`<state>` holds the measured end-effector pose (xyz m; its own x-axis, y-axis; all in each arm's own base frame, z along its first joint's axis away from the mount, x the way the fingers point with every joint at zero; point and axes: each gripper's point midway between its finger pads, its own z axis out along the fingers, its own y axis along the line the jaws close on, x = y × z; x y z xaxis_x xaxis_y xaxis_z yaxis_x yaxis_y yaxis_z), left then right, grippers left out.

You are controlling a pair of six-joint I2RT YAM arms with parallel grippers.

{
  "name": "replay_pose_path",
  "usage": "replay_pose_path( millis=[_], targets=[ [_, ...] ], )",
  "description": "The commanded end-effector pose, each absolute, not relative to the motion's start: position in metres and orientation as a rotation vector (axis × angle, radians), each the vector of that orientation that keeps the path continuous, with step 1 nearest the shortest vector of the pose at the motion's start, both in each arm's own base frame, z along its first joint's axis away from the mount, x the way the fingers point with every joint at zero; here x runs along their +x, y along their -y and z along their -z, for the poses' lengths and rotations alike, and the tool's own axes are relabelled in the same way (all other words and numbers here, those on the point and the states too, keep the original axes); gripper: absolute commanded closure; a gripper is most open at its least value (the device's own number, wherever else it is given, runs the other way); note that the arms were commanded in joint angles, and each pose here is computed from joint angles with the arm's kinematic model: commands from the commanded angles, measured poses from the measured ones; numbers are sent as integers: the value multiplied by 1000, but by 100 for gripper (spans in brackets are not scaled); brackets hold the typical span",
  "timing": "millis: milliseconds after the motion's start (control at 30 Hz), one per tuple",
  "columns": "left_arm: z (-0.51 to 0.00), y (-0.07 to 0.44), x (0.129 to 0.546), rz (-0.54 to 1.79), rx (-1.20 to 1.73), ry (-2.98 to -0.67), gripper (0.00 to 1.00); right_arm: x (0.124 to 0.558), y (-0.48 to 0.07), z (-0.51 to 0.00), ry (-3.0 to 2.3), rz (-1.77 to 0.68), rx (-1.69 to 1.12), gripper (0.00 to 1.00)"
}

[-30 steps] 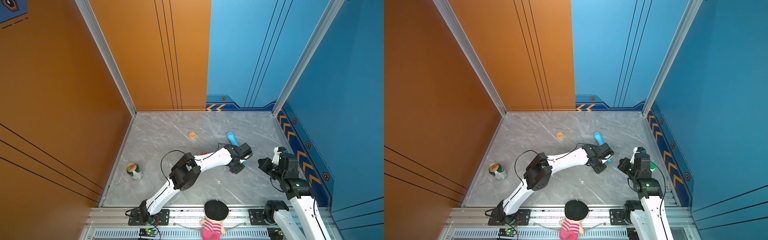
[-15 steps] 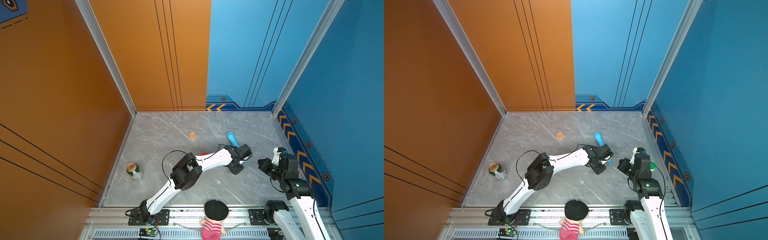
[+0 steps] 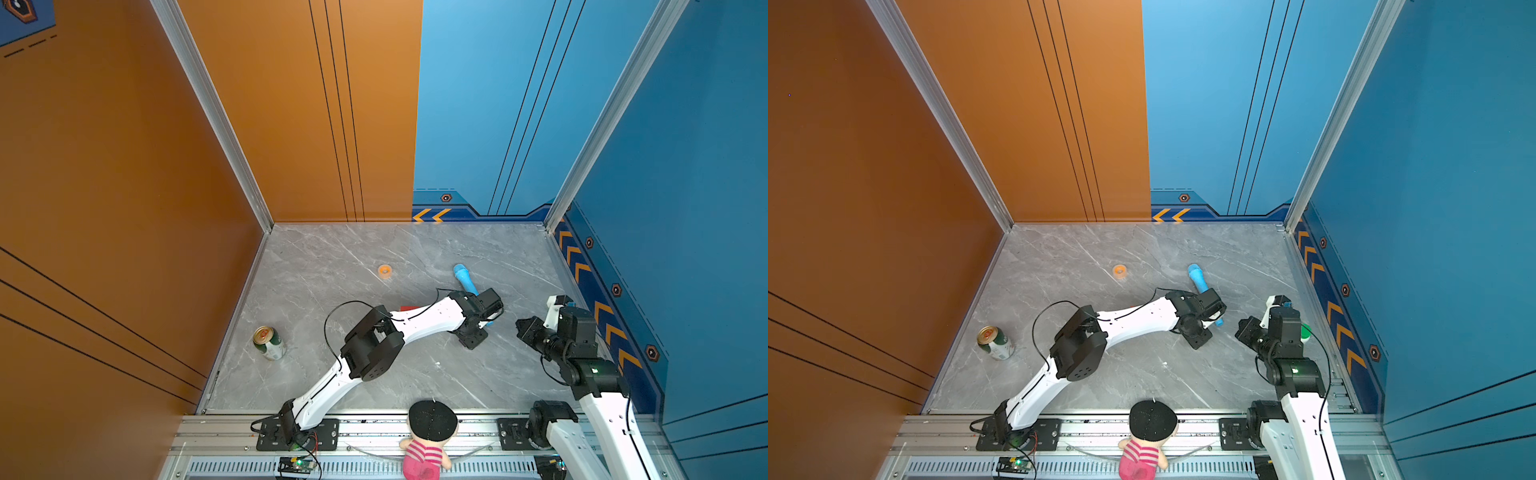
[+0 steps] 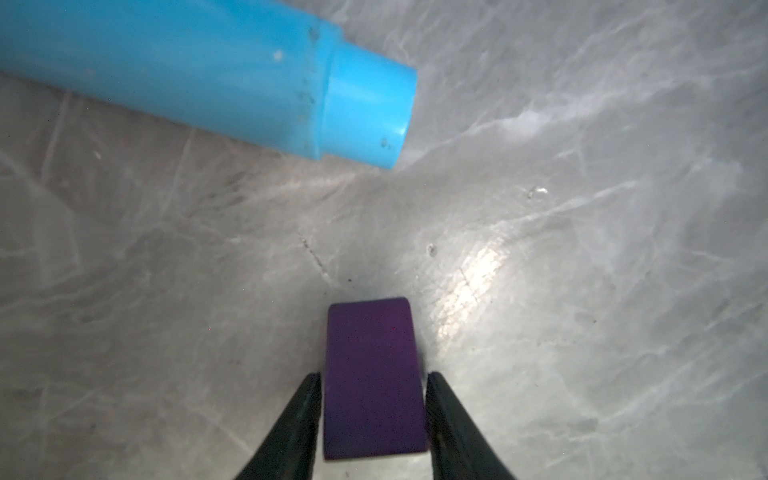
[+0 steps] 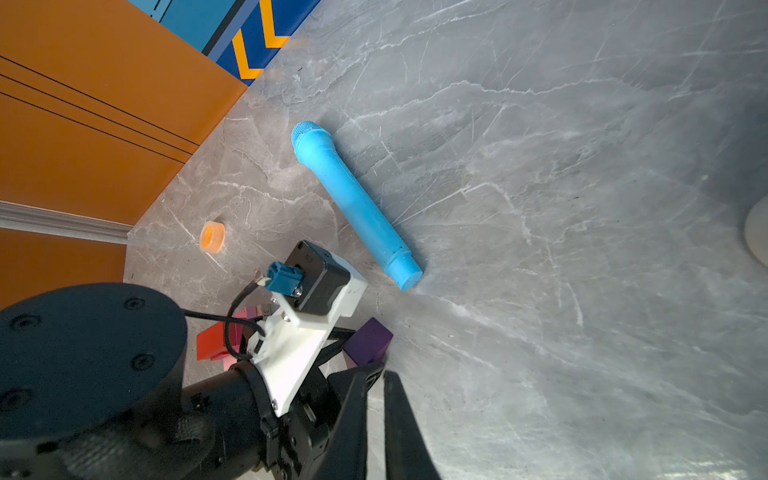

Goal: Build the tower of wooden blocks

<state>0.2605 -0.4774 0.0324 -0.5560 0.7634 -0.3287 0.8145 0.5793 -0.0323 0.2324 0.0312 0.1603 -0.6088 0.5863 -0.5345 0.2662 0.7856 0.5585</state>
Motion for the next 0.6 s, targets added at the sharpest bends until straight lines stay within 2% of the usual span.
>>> replay_pose_path(
  millis=[0,567],
  targets=[
    [-40,475,268,230,1259,-2536,57,228,-31,-155,-2256,-547,612,88],
    [-47,475,270,238,1234,-2535,58,227,-31,-153,-2257,-550,615,88]
  ],
)
